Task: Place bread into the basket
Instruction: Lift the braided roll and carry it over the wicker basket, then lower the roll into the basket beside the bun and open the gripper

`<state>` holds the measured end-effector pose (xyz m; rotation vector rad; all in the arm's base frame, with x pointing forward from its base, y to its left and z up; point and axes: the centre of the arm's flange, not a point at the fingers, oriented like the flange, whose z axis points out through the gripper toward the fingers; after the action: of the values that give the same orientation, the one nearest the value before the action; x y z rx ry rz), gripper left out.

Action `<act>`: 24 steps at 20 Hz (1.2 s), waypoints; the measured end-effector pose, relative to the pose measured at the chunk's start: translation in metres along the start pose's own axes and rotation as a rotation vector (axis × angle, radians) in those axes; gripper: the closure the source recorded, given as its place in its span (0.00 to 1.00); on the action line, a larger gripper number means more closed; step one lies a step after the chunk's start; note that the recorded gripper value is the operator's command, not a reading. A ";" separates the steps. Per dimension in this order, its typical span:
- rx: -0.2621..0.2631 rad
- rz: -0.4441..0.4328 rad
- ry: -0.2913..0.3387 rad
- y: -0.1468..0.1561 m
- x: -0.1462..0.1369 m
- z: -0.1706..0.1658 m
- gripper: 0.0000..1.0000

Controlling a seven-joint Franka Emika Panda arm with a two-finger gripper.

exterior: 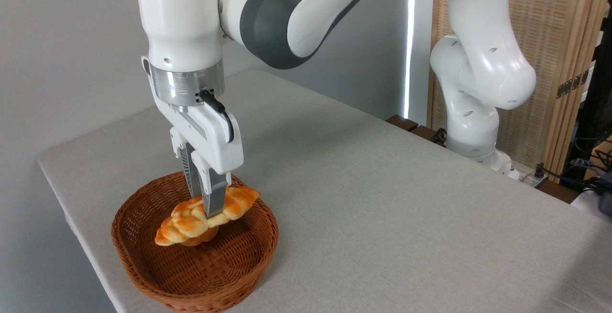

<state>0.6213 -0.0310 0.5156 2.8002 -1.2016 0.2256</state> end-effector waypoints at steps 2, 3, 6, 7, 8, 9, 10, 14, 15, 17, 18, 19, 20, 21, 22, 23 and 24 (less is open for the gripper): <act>-0.005 0.005 -0.009 -0.002 0.000 0.006 0.61; -0.008 0.005 -0.014 -0.002 0.000 0.010 0.60; -0.002 0.005 -0.012 -0.005 0.002 0.014 0.47; -0.001 0.005 -0.011 -0.005 0.002 0.014 0.44; 0.000 0.005 -0.011 -0.005 0.002 0.014 0.43; 0.000 0.005 -0.010 -0.005 0.002 0.014 0.39; 0.001 0.005 -0.010 -0.005 0.002 0.013 0.36; 0.002 0.006 -0.009 -0.005 0.002 0.013 0.25; 0.002 0.006 -0.009 -0.005 0.002 0.013 0.20; 0.002 0.006 -0.009 -0.005 0.002 0.013 0.14; 0.002 0.006 -0.009 -0.005 0.002 0.013 0.12; 0.002 0.006 -0.009 -0.005 0.002 0.013 0.10; 0.002 0.006 -0.009 -0.005 0.002 0.013 0.06; 0.002 0.006 -0.009 -0.005 0.002 0.013 0.04; 0.002 0.006 -0.009 -0.005 0.002 0.013 0.04; 0.002 0.006 -0.009 -0.005 0.002 0.013 0.03; 0.002 0.006 -0.009 -0.005 0.002 0.013 0.00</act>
<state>0.6277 -0.0310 0.5036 2.8030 -1.2121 0.2152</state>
